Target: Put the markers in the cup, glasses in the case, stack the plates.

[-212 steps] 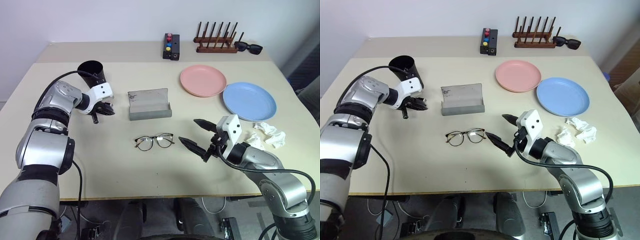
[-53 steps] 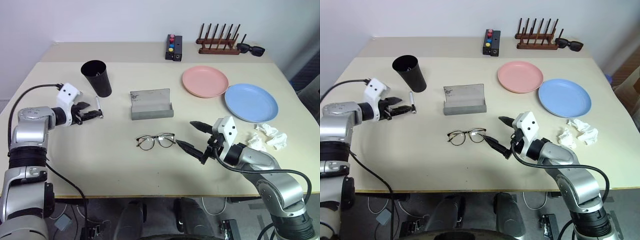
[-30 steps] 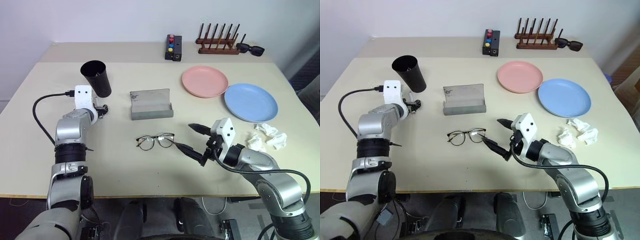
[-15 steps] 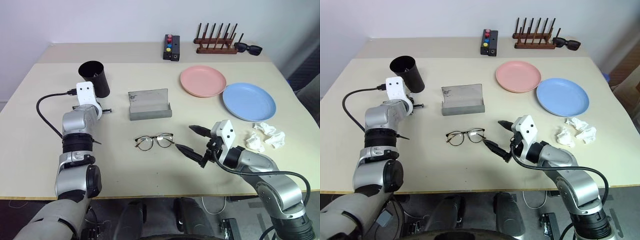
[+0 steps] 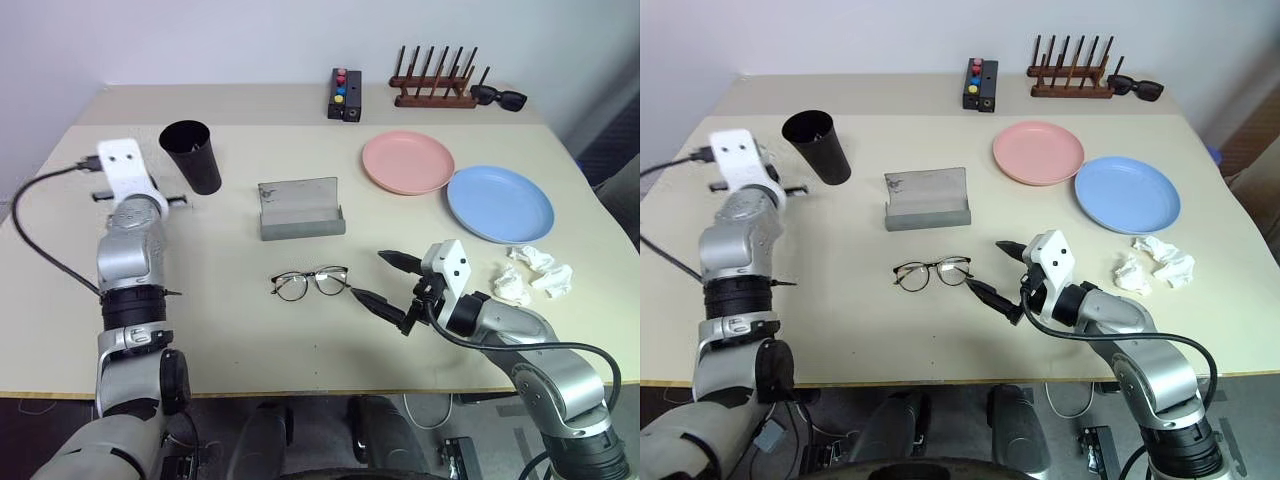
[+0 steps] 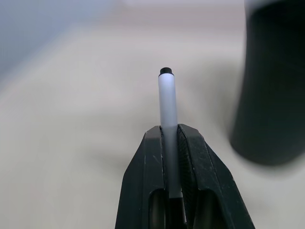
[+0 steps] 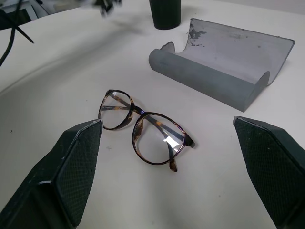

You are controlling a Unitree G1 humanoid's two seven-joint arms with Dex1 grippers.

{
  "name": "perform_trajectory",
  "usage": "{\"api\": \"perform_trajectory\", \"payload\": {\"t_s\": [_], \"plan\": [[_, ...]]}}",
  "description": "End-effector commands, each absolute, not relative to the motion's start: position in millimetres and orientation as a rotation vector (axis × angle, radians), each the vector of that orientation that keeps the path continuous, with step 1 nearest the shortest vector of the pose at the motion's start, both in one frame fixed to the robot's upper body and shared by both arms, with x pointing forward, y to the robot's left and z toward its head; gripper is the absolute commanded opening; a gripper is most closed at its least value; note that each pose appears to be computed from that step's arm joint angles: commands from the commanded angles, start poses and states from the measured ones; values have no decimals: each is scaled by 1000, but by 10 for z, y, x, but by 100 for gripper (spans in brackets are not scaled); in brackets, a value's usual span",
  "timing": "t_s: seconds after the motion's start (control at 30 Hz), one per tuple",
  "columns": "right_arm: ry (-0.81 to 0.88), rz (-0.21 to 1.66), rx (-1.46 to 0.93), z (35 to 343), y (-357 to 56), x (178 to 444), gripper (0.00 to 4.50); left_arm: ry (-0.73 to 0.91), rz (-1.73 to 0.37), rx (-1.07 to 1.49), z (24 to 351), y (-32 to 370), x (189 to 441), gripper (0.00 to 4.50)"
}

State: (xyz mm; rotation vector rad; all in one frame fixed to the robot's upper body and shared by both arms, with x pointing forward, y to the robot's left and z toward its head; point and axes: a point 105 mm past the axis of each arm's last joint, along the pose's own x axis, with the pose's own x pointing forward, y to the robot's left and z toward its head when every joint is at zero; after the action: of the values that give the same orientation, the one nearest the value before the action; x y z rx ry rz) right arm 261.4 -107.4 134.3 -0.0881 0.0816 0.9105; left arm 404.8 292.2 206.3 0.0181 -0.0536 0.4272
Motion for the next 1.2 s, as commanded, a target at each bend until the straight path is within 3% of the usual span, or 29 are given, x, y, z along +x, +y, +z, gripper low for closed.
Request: {"api": "perform_trajectory", "payload": {"t_s": [0.03, 0.23, 0.57, 1.2], "plan": [[37, 930, -100, 1426, -1033, 2591, 450, -497, 308, 15, 2979, 2735, 3829, 4], [31, 940, -101, 1438, -1004, 2621, 450, -601, 148, 130, 3205, 2393, 4008, 4], [22, 933, -105, 1451, -1000, 2636, 450, -550, 161, 93, 2964, 2541, 4452, 4], [20, 918, -110, 1460, -1023, 2623, 450, -483, 152, 59, 2758, 2524, 4569, 4]]}}
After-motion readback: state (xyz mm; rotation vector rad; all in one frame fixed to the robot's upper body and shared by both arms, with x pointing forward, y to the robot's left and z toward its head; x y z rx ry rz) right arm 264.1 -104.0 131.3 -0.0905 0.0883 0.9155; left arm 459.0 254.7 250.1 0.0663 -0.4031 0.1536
